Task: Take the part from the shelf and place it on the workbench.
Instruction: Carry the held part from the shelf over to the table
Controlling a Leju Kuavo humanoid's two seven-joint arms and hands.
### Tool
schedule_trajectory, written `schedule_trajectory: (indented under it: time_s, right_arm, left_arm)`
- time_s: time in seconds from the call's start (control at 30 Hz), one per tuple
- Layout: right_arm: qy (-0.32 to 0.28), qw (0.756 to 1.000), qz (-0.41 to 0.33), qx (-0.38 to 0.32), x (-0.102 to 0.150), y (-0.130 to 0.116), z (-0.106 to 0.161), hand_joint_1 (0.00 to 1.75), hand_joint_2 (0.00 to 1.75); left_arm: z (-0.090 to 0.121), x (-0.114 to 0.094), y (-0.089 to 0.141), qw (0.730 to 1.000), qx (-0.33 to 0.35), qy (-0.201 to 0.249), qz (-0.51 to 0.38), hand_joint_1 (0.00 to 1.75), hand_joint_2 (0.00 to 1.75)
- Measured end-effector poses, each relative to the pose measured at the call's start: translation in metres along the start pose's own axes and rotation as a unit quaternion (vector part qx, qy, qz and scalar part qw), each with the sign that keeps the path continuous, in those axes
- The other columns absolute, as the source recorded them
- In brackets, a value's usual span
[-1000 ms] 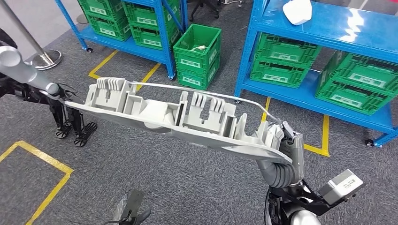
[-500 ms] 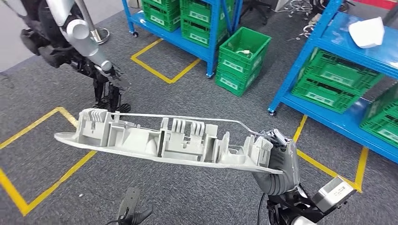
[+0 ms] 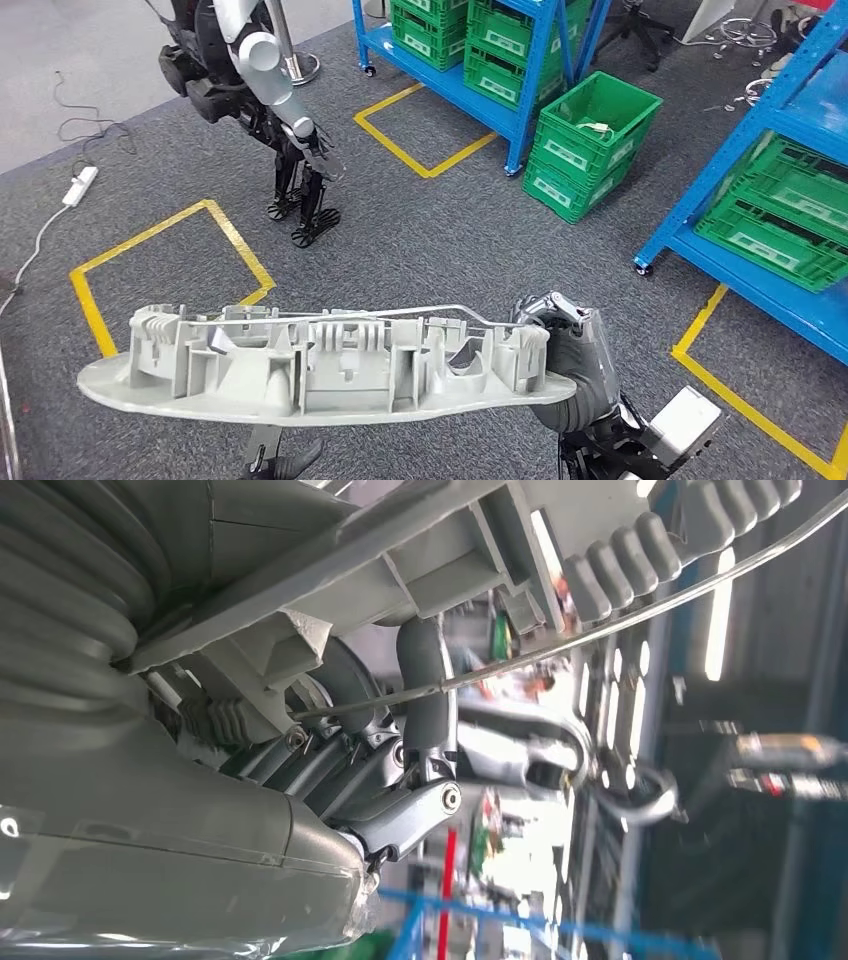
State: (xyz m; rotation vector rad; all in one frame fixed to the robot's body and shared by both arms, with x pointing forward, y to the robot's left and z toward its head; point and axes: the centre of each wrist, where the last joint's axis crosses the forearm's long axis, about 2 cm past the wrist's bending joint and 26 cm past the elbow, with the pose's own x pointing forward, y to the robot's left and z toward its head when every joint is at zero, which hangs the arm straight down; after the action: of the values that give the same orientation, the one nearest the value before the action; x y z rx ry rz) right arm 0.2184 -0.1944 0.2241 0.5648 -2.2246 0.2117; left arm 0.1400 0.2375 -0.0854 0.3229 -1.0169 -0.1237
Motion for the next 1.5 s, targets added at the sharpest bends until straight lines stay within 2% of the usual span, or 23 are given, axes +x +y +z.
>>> schedule_trajectory:
  time_s: [1.5]
  right_arm:
    - [0.016,1.0,-0.016,0.015,-0.0037,0.0025,0.0091,1.75,1.75]
  left_arm:
    - [-0.0052,0.0074,-0.0017,1.0,-0.001,0.007,-0.01,0.0,1.75]
